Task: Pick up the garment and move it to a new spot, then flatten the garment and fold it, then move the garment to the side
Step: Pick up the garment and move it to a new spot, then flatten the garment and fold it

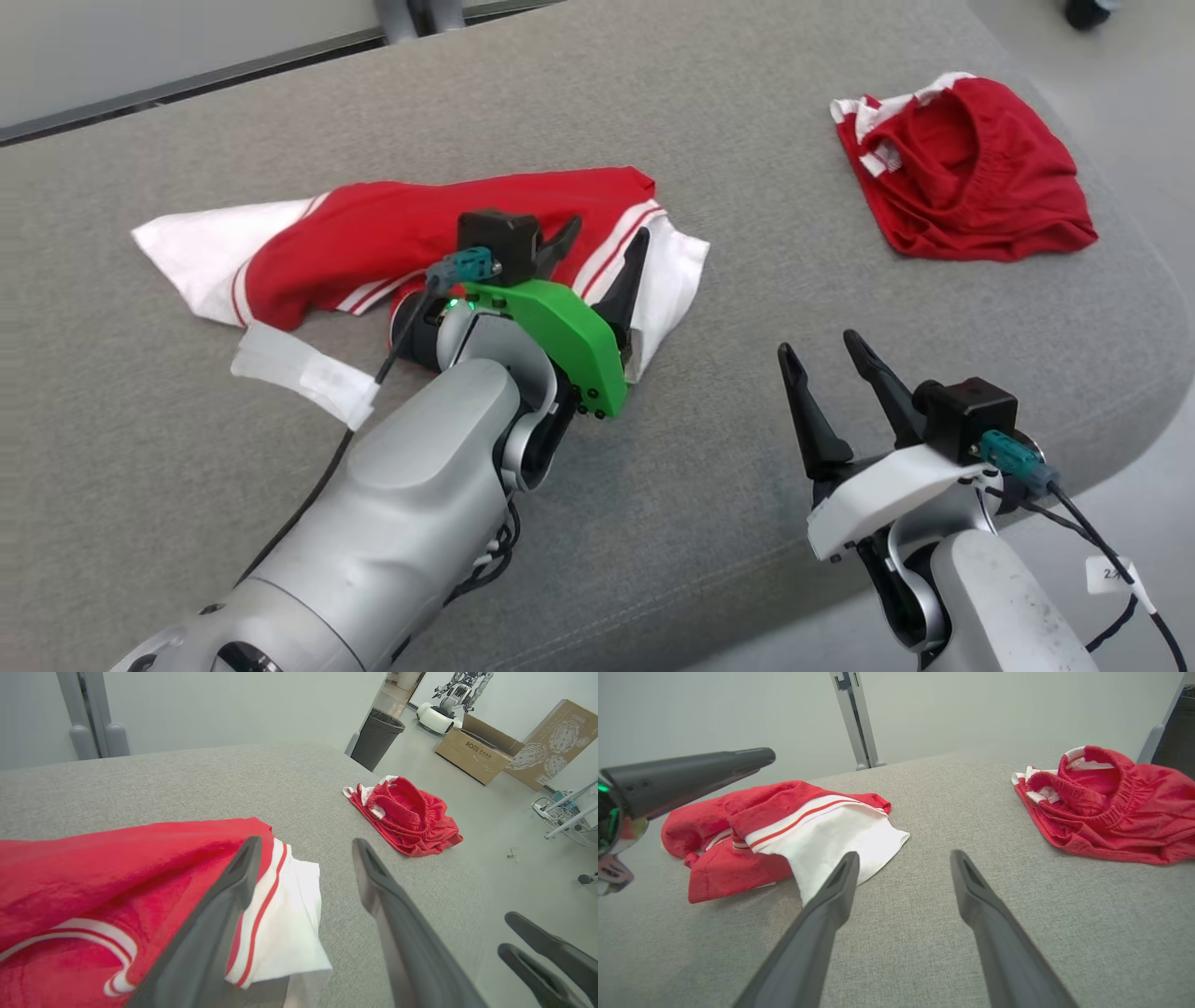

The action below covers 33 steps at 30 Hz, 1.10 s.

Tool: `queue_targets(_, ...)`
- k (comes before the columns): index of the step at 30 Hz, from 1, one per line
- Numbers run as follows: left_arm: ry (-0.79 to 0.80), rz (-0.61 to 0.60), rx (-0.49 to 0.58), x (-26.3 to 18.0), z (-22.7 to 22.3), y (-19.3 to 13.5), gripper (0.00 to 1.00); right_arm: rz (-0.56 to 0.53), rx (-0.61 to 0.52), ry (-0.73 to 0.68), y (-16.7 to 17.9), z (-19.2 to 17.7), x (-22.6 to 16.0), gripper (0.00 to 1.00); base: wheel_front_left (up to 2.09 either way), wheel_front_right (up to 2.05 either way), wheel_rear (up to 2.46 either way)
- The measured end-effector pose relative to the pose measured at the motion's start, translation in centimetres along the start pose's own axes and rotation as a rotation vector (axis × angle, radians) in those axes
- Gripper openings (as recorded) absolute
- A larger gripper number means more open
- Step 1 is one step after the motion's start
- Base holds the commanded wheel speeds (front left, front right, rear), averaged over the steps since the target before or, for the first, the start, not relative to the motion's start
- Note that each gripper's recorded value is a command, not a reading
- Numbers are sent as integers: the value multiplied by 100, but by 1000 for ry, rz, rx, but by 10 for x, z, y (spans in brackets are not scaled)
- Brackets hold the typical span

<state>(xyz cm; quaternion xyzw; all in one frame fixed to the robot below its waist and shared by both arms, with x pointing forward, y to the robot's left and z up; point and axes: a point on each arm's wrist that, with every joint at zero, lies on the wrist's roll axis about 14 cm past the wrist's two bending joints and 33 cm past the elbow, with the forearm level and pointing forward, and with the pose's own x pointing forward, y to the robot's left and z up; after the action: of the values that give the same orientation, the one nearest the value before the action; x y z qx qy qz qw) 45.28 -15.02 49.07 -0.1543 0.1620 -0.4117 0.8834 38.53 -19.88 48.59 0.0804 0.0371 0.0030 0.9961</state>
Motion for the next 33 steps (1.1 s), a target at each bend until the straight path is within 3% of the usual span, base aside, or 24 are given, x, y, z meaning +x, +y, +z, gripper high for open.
queue_targets(8, -64, 62, 51, -37, 2, 14, 100, 139, -25, 22, 46, -6, 11, 100, 0, 0, 0)
queue_targets(14, -123, 166, 43, -78, 5, 35, 100, 320, -171, 36, 102, -9, 27, 100, 0, 0, 0)
queue_targets(20, -207, 292, 28, -123, 13, 56, 100, 445, -349, 43, 134, -13, 53, 100, 0, 0, 0)
queue_targets(33, -332, 555, 22, -219, 23, 101, 100, 520, -628, 125, 147, -41, 88, 100, 0, 0, 0)
